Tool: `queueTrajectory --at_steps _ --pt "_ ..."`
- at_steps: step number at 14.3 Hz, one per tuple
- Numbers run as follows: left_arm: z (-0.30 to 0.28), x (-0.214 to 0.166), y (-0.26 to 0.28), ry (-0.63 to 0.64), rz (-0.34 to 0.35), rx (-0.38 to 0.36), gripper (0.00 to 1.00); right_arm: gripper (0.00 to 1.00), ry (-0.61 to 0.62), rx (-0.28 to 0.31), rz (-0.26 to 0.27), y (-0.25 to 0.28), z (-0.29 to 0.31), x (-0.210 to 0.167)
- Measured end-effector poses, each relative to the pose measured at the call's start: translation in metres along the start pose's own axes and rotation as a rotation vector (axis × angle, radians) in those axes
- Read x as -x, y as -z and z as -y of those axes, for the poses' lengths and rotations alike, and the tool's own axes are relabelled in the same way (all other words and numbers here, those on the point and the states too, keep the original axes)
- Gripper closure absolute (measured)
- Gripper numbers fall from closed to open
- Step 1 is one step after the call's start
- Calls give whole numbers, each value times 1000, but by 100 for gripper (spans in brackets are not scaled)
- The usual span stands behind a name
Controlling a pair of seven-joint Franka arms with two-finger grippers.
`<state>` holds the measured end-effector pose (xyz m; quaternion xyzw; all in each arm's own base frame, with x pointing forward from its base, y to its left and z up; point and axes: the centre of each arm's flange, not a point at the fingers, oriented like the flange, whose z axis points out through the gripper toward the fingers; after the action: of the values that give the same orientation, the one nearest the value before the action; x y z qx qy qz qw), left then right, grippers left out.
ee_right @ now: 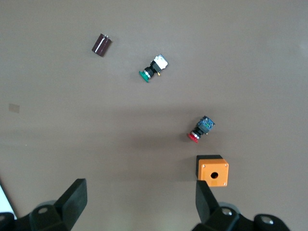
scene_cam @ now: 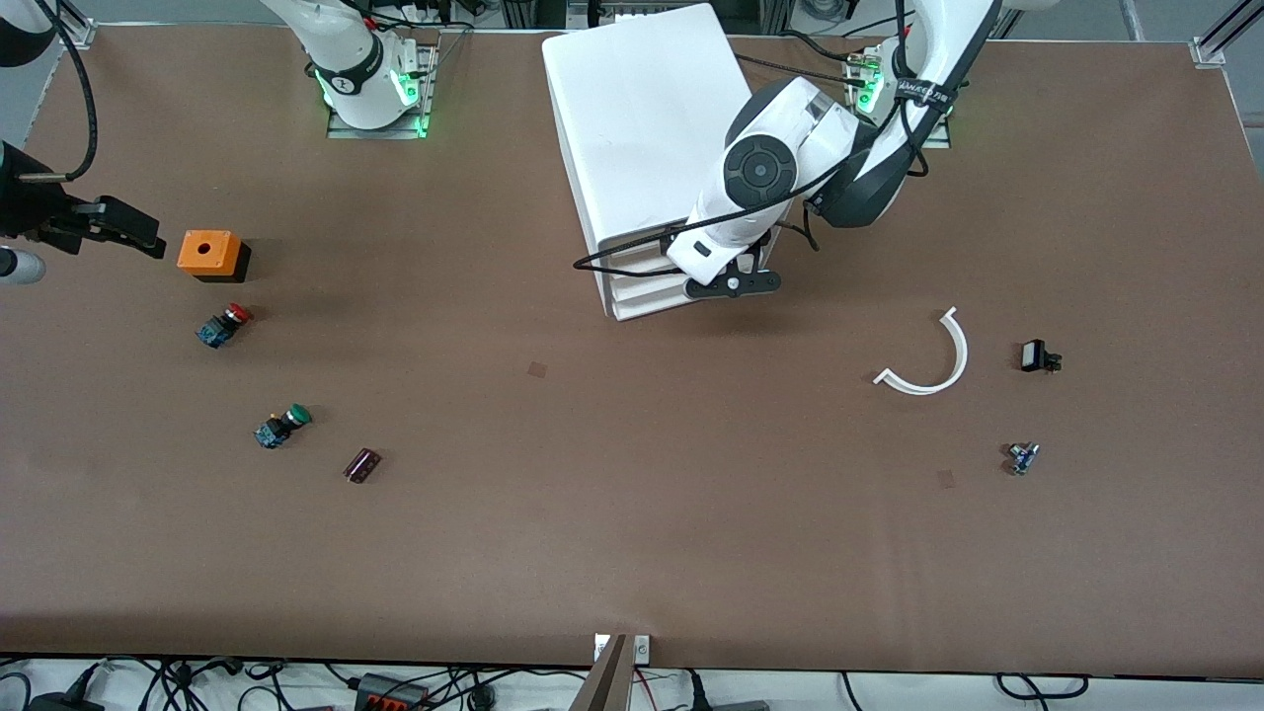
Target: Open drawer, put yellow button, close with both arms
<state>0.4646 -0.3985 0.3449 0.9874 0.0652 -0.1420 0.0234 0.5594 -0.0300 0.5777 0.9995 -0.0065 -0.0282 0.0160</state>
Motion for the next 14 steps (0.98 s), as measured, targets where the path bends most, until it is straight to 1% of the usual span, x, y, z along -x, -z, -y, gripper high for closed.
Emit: queueTrajectory --at_steps 3,6,8,10,14 --pt "8 -9 8 12 -8 12 0 0 7 0 -12 -2 1 -2" --pt "40 -44 45 35 -62 48 0 0 7 1 -15 0 1 -1" --pt "76 -71 77 22 -97 17 0 0 7 1 -16 1 1 1" --pt "111 -91 114 9 -116 -23 0 0 7 0 -10 -1 2 5" --pt "181 -117 174 -68 -113 -29 0 0 8 0 -6 -2 2 16"
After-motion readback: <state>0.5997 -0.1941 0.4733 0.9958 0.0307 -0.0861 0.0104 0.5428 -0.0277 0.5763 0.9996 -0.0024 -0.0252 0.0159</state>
